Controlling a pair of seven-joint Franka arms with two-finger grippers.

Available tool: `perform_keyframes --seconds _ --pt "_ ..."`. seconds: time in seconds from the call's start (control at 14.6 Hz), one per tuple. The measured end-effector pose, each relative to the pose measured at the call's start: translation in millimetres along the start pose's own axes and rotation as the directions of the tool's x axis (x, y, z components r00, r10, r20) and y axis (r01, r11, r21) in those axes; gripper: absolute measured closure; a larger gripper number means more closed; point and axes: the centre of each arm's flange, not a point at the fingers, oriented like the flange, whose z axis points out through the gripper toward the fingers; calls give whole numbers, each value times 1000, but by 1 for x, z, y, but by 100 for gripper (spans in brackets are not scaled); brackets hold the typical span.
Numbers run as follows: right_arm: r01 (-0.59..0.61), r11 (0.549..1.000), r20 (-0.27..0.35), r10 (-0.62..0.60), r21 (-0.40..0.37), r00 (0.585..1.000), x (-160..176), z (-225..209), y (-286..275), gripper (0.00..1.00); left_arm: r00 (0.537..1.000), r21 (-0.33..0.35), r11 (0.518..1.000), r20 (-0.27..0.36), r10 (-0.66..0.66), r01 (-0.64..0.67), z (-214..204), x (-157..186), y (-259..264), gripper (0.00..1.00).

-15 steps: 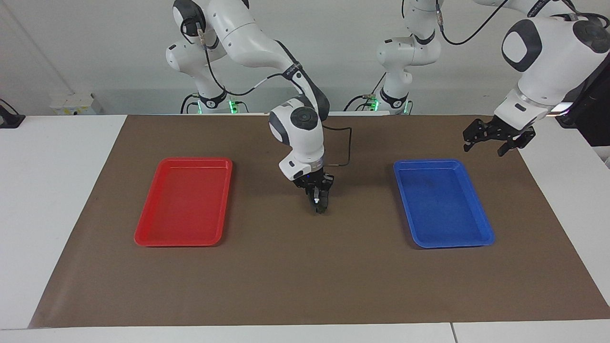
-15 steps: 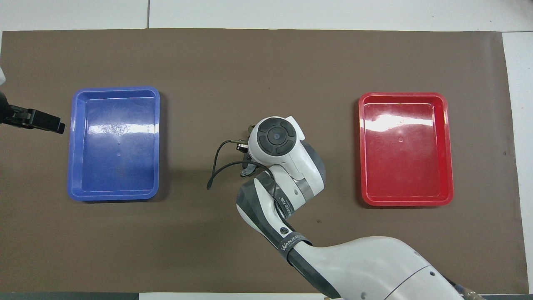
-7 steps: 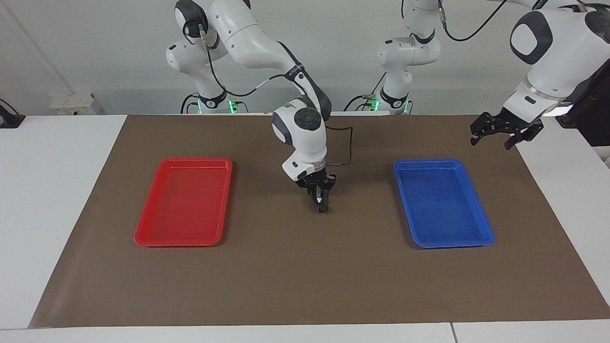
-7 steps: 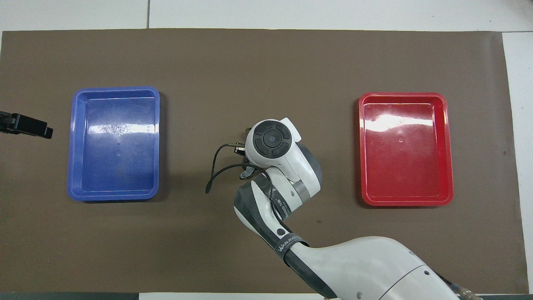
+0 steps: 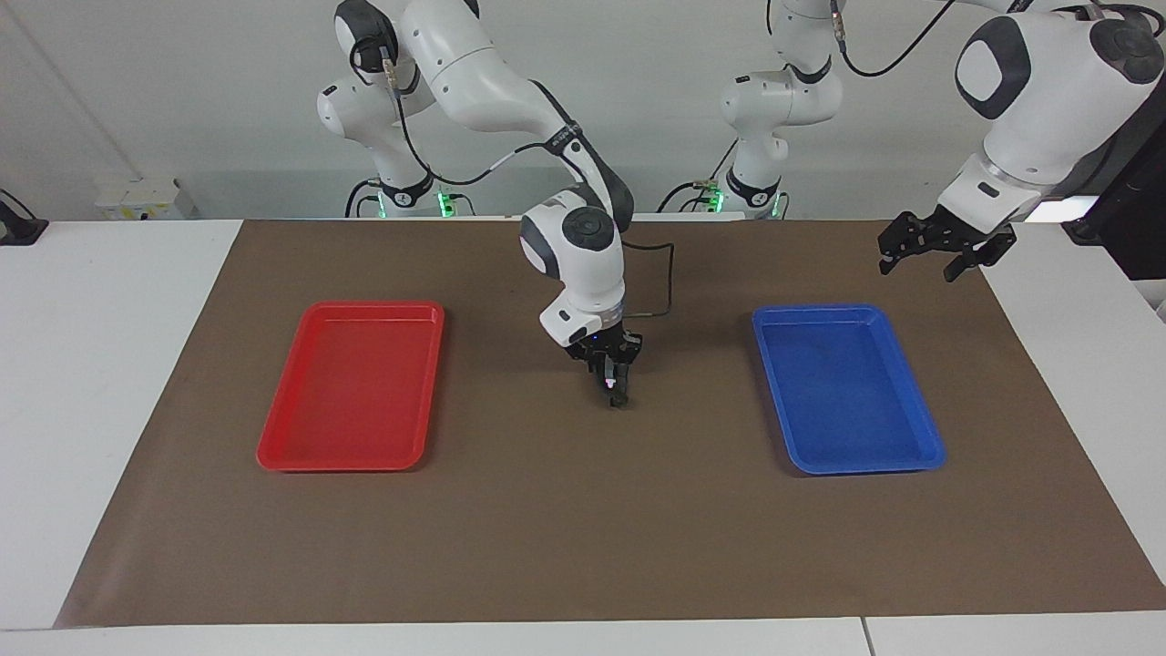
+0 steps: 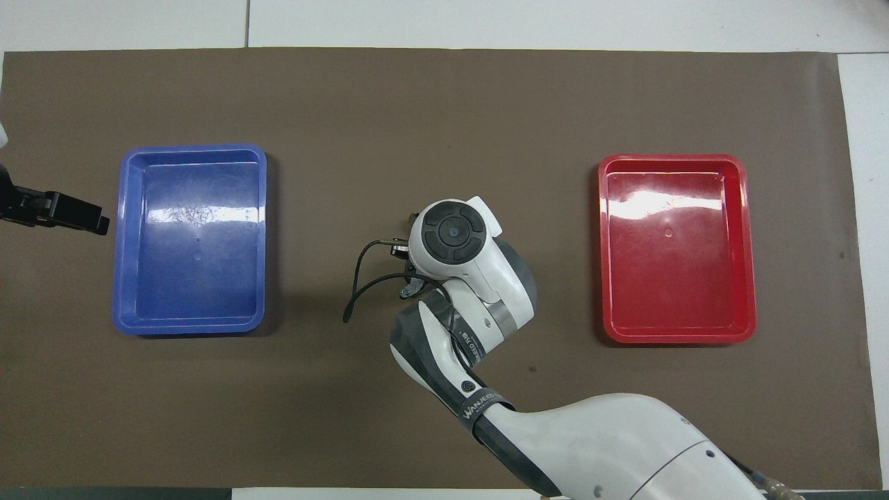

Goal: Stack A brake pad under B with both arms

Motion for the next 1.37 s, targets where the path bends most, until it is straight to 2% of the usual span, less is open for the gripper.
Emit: perform_keyframes --seconds 0.14,0.21,0.41,0.55,0.75,0.89,1.09,1.37 --pt "2 1000 -4 -2 4 1000 0 2 -1 57 1000 0 1000 1 0 0 0 0 0 0" --pt "4 1000 -5 -4 5 1000 -1 3 -2 52 1000 0 1000 1 0 0 0 0 0 0" --pt "13 1000 -4 -13 5 1000 -4 4 -5 18 1000 0 1000 1 -4 4 0 -1 -2 0" --pt "25 1000 -3 -25 4 1000 -5 3 -5 0 1000 -1 1000 0 -8 8 0 -1 -4 0" --pt "21 1000 3 -21 -9 1000 1 -5 -1 0 1000 -1 1000 0 -10 10 0 -1 -5 0" --pt "15 999 -9 -15 -28 1000 15 -28 13 0 1000 -1 1000 0 -12 12 0 -1 -6 0" --pt "-8 999 -40 6 -53 999 51 -91 61 0 1000 -1 1000 0 -14 14 0 -2 -7 0" --pt "-24 993 -97 13 -111 995 96 -177 156 0 1000 0 1000 -4 -12 12 -1 -1 -6 0"
